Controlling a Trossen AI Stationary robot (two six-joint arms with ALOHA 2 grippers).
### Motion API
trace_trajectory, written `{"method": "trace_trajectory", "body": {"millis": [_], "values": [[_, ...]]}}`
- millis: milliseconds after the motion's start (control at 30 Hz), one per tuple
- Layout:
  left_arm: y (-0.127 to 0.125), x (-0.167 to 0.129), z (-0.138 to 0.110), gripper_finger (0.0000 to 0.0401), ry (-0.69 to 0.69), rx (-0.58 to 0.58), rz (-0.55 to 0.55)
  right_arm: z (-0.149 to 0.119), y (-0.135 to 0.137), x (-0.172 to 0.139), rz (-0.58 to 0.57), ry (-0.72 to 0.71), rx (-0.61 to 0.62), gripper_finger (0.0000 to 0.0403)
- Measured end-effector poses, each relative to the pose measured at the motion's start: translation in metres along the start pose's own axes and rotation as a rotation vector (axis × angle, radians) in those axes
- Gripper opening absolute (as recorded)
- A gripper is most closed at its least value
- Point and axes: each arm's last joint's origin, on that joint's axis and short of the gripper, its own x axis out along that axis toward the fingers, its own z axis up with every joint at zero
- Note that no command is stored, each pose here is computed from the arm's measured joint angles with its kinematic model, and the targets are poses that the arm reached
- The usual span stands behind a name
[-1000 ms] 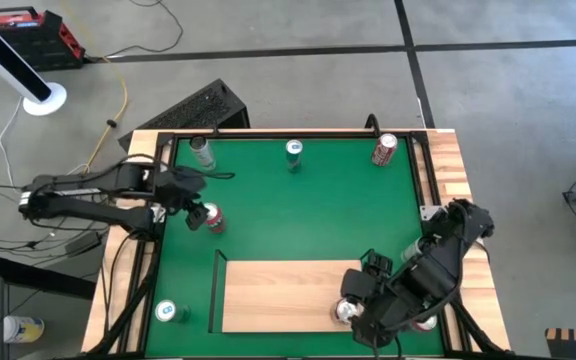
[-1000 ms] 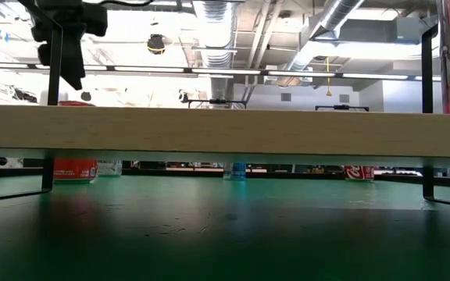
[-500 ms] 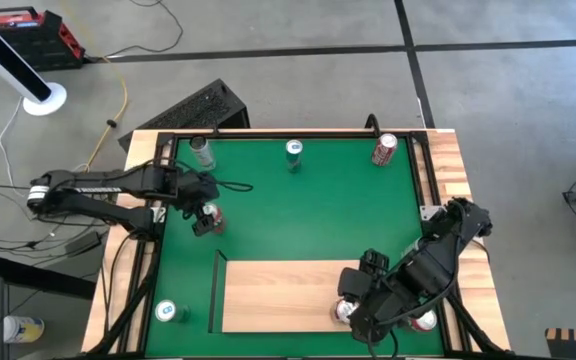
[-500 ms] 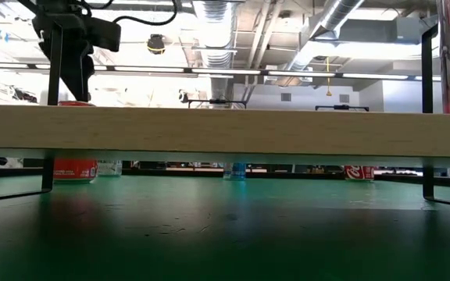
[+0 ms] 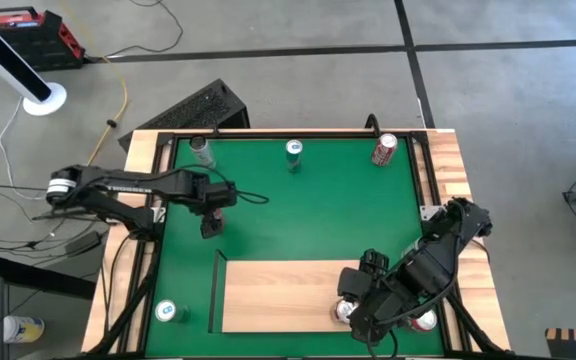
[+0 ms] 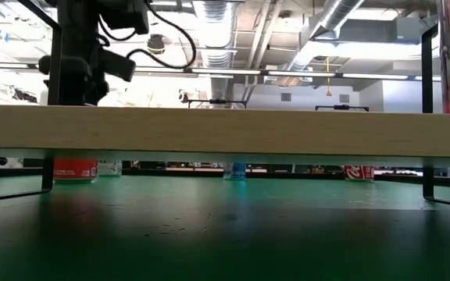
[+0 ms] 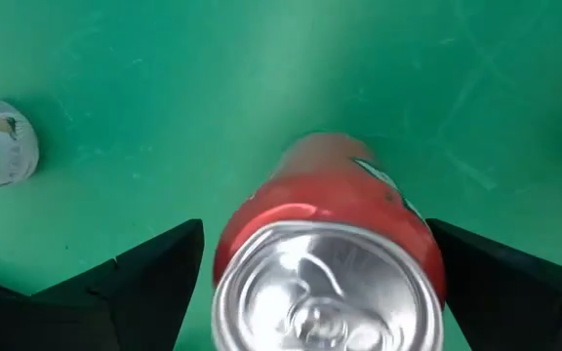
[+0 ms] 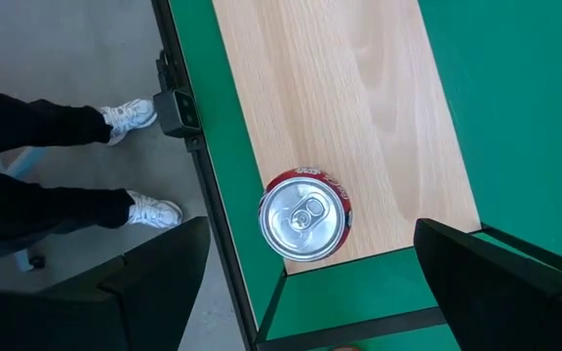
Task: Place canned beverage on shelf
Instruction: Put the left orange soda can on the shelf
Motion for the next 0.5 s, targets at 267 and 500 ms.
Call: {"method": "trace_trajectory", "body": {"millis": [267, 500], "values": [[-0.0038, 0.0076, 0.0012, 0.0312, 0.062, -0.002, -0.063, 0.0000, 0.0001, 0.0002, -0.001, 0.000, 0.000, 0.0384], [-0.0024, 0.0062, -0.0061, 0.0281, 0.136, 0.002, -0.062, 0.0003, -0.0001, 0.0002, -0.001, -0.001, -0.008, 0.0384]]}}
